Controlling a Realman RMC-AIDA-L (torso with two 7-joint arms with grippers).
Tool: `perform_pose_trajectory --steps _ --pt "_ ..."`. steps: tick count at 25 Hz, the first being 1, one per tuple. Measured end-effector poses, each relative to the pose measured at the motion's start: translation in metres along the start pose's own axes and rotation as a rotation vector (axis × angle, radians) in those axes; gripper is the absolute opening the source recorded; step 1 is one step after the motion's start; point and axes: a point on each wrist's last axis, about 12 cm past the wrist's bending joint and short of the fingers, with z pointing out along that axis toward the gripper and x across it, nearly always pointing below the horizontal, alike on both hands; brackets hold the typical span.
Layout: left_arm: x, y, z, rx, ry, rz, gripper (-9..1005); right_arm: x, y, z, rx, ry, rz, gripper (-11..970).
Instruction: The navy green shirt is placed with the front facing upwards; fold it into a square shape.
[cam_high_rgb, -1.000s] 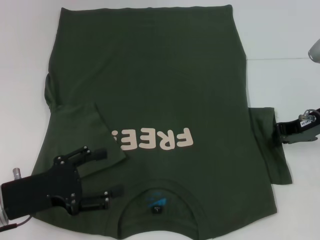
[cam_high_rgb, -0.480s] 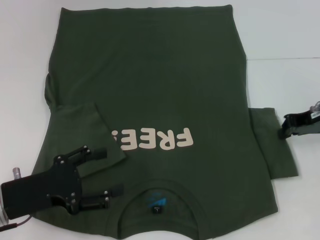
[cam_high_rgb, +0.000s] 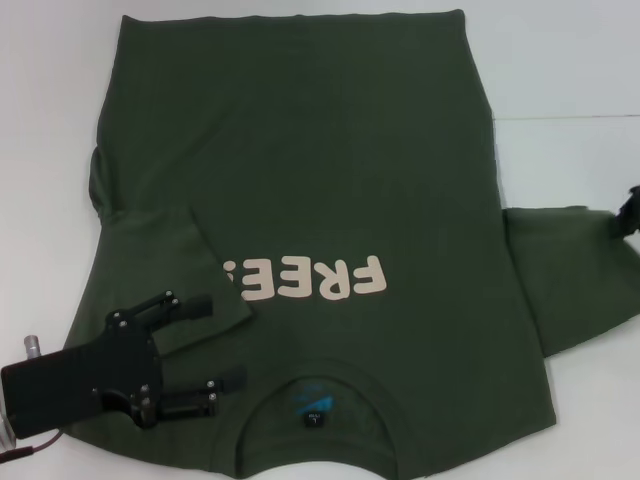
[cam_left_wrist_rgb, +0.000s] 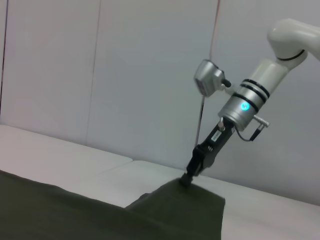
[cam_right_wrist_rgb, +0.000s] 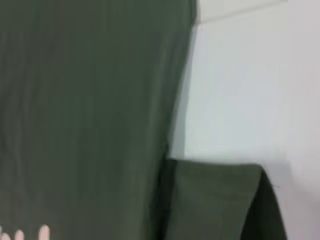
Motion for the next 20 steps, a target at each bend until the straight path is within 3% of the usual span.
perform_pose_trajectory --steps 15,20 --pt "-0.001 0.002 0.001 -0.005 0.000 -0.008 941 -0.028 0.009 -0.037 -0.098 -0.142 -0.014 0" --pt "-0.002 0.003 0.001 -0.007 0.002 -0.014 941 -0.036 0.020 -0.039 -0.134 -0.155 -0.036 1"
